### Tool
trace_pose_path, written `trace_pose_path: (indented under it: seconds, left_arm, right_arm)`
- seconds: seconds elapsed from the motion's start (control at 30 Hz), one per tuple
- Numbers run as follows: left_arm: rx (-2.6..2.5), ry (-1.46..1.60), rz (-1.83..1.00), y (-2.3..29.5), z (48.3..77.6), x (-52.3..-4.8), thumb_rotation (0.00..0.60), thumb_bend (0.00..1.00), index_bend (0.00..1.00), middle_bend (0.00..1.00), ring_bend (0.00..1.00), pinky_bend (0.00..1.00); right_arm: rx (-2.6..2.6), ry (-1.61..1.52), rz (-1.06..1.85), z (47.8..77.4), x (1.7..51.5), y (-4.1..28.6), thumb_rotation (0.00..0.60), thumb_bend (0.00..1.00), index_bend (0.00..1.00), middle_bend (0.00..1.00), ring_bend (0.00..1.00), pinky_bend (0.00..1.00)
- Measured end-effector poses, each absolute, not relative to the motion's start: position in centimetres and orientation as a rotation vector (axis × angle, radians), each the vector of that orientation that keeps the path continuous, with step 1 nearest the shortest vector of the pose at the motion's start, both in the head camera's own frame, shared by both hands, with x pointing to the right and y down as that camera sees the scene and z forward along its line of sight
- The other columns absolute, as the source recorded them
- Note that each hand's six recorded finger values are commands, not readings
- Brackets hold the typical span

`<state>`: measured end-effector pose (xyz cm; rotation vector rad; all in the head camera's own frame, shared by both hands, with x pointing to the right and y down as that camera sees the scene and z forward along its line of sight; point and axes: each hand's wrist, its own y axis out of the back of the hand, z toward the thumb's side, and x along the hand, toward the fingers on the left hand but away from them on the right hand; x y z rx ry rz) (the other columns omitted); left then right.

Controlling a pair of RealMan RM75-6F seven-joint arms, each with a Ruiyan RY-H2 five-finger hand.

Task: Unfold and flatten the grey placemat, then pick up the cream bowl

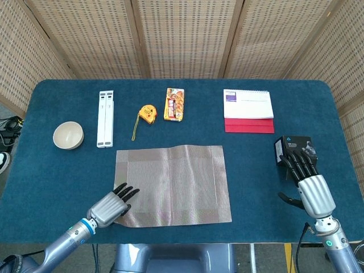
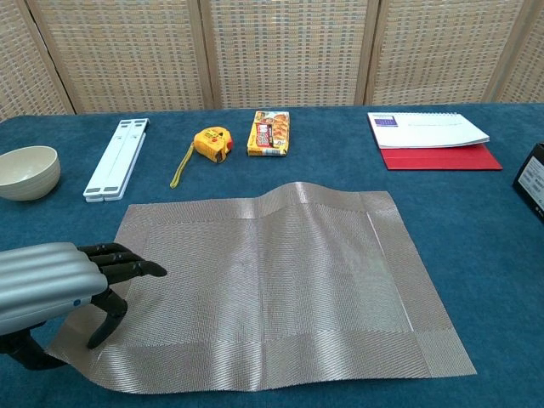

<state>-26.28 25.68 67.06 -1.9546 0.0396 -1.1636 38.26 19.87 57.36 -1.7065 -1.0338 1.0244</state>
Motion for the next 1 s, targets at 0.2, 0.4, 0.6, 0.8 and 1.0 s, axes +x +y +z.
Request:
trace_pose_path:
  seconds: [0.2, 0.4, 0.6, 0.8, 1.0]
  left_arm:
    - [-1.988, 0.063, -1.172, 25.2, 66.5, -26.9, 0.6, 0.01, 0.0, 0.0, 0.0, 0.0]
    - [-2.03, 0.106, -1.178, 24.1, 64.8, -28.2, 0.6, 0.0, 0.0, 0.0, 0.0, 0.0]
    - [-1.975, 0.316, -1.165, 20.4, 62.0, -29.9, 0.6, 0.0, 0.0, 0.0, 0.0, 0.0]
    - [-1.86, 0.559, -1.234, 15.3, 61.0, -32.9, 0.6, 0.0, 0.0, 0.0, 0.0, 0.0]
    - [-1.75, 0.711, -1.457, 11.5, 63.4, -39.0, 0.6, 0.0, 0.0, 0.0, 0.0, 0.0]
  right_arm:
    - [-1.708, -1.034, 1.025, 57.4, 38.2, 19.9, 0.6, 0.0, 0.07, 0.0, 0.0, 0.0]
    - [-1.711, -1.032, 1.025, 57.4, 38.2, 19.9, 0.6, 0.0, 0.07, 0.0, 0.0, 0.0]
    - [-1.713, -1.033, 1.022, 57.3, 38.1, 19.9, 0.6, 0.0, 0.07, 0.0, 0.0, 0.0]
    - [-1.718, -1.029, 1.017, 57.3, 37.9, 20.1, 0.6, 0.0, 0.07, 0.0, 0.0, 0.0]
    - [-1.72, -1.028, 1.02, 57.4, 38.0, 20.1, 0.6, 0.0, 0.07, 0.0, 0.0, 0.0]
